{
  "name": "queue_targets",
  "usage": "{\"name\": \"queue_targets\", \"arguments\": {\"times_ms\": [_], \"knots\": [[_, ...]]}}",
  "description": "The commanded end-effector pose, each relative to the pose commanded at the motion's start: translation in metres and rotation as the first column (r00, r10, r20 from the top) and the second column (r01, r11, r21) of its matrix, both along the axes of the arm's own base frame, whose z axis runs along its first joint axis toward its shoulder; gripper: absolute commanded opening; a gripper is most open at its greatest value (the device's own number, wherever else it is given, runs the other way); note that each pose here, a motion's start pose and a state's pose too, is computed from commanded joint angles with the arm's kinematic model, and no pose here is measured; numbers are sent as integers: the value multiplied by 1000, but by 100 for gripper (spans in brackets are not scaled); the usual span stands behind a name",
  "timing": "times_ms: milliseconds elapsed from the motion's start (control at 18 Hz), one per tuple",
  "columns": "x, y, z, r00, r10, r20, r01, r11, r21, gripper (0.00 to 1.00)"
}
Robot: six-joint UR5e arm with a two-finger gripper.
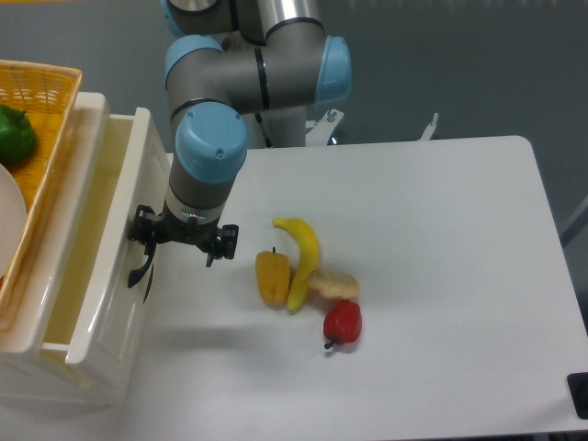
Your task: Slide open the top white drawer
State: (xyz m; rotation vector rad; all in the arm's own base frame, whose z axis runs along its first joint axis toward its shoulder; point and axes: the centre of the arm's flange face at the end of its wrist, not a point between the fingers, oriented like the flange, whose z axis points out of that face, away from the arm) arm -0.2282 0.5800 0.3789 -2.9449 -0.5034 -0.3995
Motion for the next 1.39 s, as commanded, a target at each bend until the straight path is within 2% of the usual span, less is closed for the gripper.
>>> {"name": "queue_targets", "arguments": {"times_ms": [333, 1389], "knots": [[-10, -6, -1, 999, -27, -31, 26, 1000, -12, 100], [-64, -32, 0, 999, 37, -35, -38, 999, -11, 100]]}}
